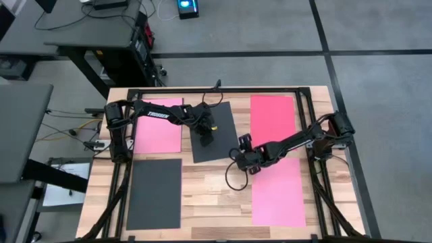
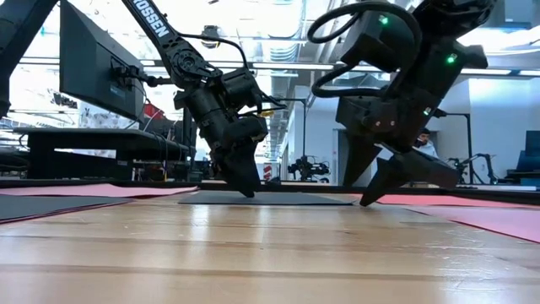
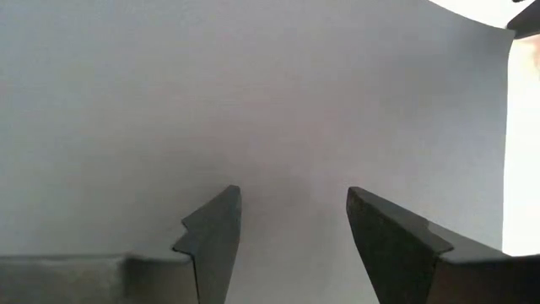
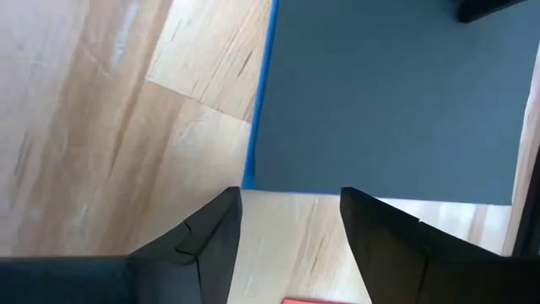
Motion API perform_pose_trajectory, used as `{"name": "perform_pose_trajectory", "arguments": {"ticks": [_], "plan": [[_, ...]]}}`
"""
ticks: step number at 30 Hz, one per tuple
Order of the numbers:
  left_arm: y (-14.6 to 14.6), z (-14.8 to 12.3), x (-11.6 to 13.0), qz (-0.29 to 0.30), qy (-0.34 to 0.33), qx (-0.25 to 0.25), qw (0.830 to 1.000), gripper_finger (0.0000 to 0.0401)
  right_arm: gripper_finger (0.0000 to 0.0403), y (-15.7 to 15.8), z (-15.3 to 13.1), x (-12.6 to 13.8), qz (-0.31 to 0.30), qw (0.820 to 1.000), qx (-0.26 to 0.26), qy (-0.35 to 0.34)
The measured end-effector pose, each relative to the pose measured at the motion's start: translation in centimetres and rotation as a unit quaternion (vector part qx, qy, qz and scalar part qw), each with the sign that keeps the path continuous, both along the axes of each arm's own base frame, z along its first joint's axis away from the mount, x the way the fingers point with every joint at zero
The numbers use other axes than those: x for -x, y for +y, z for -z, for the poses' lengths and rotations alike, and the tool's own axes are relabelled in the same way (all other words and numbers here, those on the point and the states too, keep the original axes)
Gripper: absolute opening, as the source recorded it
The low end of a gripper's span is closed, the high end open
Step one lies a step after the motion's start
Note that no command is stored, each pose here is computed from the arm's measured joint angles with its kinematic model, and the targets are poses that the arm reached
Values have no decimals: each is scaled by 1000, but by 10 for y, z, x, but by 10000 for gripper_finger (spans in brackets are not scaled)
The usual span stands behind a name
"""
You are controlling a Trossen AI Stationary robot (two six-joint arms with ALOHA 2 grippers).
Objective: Organize paper
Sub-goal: Move the black paper to the bottom middle of the table
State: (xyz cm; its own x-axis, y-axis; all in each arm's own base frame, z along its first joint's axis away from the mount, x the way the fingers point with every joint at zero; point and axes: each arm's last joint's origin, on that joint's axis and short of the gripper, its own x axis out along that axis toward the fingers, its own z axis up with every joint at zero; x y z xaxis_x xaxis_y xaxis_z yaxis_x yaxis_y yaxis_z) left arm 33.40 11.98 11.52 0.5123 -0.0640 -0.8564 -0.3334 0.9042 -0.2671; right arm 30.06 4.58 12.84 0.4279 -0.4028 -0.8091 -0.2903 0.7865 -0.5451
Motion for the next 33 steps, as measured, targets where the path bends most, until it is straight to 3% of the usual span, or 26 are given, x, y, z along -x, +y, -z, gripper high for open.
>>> {"name": "perform_pose_trajectory", "arguments": {"ticks": [10,33], "plan": [[0,0,0,0,0,0,1000,201,112,0,-1,-3,0,1000,-6,-19],[0,0,0,0,0,0,1000,201,107,-8,6,-5,-2,1000,-26,-5]]}}
